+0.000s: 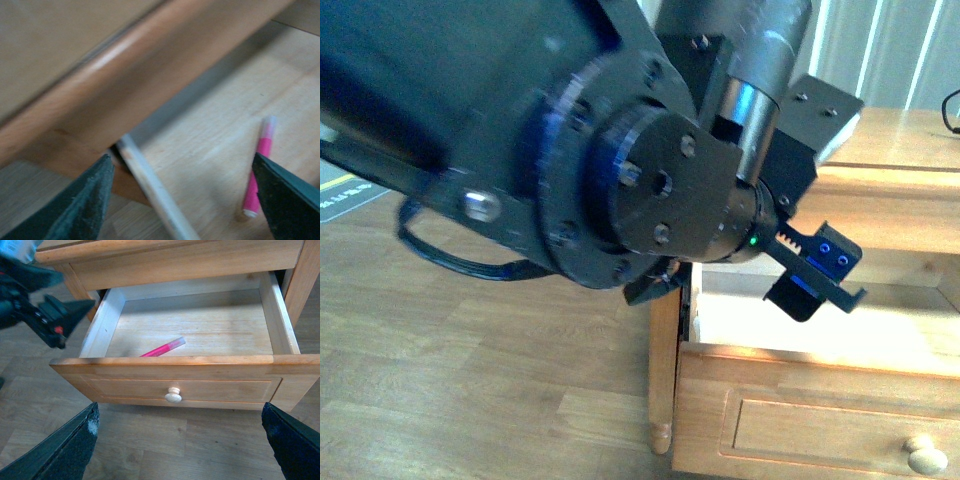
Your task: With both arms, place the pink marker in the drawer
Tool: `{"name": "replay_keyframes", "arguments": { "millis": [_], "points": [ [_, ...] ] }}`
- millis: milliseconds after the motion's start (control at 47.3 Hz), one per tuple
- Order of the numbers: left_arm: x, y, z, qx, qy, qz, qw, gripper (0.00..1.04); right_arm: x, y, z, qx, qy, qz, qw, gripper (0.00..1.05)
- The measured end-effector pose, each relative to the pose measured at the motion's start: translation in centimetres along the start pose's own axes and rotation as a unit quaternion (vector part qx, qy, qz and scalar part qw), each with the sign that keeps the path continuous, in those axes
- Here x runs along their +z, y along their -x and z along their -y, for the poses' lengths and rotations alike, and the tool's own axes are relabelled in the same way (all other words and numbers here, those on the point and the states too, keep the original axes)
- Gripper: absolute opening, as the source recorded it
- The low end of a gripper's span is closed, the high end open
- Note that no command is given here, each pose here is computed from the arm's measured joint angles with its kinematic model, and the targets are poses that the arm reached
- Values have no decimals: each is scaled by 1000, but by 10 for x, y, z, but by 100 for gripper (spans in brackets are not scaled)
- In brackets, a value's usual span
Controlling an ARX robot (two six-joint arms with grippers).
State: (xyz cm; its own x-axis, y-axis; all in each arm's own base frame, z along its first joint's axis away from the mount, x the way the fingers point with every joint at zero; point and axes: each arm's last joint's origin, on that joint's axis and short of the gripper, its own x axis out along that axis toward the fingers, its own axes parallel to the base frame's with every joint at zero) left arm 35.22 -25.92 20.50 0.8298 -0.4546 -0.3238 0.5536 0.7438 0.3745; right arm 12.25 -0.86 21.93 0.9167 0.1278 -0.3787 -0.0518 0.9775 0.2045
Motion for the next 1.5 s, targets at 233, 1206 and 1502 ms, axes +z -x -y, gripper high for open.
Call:
{"name": "replay_keyframes", "arguments": {
  "millis": [233, 1206, 1502],
  "points": [
    [15, 84, -29, 121, 78, 55, 988, 98, 0, 0, 0, 0, 0, 0, 1000, 96],
    [-103, 301, -25, 265, 243, 102, 928, 80, 0, 0, 0, 0, 0, 0, 1000, 96],
    [-139, 315, -31, 264, 236, 109, 929, 23, 0, 0, 0, 0, 0, 0, 1000, 96]
  ]
}}
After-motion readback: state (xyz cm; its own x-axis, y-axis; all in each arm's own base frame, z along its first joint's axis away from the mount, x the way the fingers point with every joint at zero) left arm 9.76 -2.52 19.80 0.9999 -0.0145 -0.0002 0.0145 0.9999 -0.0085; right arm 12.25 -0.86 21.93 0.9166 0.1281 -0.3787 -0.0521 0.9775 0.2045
